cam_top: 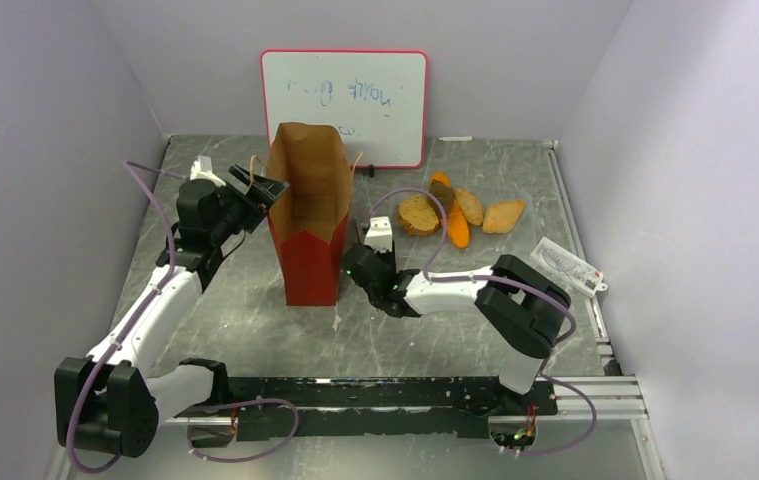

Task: Take the fake bread out of the paper bag
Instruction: Place the clamp in the container.

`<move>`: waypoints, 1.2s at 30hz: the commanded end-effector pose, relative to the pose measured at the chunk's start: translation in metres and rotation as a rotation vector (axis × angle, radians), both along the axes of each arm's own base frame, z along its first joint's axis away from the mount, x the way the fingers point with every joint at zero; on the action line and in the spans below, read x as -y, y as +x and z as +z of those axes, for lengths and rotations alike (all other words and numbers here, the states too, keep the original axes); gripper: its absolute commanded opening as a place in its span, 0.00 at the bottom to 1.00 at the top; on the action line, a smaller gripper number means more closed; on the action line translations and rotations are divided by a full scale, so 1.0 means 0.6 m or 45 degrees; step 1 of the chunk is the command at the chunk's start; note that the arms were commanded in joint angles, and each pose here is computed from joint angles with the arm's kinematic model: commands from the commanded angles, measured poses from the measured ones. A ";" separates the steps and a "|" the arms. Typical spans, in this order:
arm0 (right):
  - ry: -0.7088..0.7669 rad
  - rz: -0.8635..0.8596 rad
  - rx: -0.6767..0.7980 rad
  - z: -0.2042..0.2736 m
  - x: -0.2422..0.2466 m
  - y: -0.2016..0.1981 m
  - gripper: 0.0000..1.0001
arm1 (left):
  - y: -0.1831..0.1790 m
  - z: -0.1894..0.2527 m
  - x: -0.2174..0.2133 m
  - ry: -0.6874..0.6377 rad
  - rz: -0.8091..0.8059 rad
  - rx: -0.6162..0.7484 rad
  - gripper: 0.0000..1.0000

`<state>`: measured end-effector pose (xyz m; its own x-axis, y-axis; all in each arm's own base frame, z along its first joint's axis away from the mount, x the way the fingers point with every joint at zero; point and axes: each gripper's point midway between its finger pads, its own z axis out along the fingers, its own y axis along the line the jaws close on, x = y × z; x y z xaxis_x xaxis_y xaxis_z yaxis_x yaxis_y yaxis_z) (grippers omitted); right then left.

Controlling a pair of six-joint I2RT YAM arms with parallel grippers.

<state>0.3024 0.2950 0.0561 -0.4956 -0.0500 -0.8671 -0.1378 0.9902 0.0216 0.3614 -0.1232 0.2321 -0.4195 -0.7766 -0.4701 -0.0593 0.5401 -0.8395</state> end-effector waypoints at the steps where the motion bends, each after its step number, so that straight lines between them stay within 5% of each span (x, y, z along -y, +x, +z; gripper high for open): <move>1: 0.027 -0.023 0.012 -0.012 -0.013 0.008 0.44 | 0.003 0.045 -0.013 0.048 0.027 0.076 0.75; 10: 0.026 -0.023 -0.037 -0.042 -0.016 0.009 0.48 | -0.015 0.089 -0.034 0.131 0.078 0.134 0.76; 22: -0.005 -0.013 -0.102 -0.065 -0.017 0.003 0.62 | -0.024 0.049 -0.038 0.114 0.098 0.077 0.75; 36: 0.184 -0.107 0.097 0.133 0.006 -0.015 0.65 | -0.033 0.042 -0.068 0.142 0.178 0.065 0.73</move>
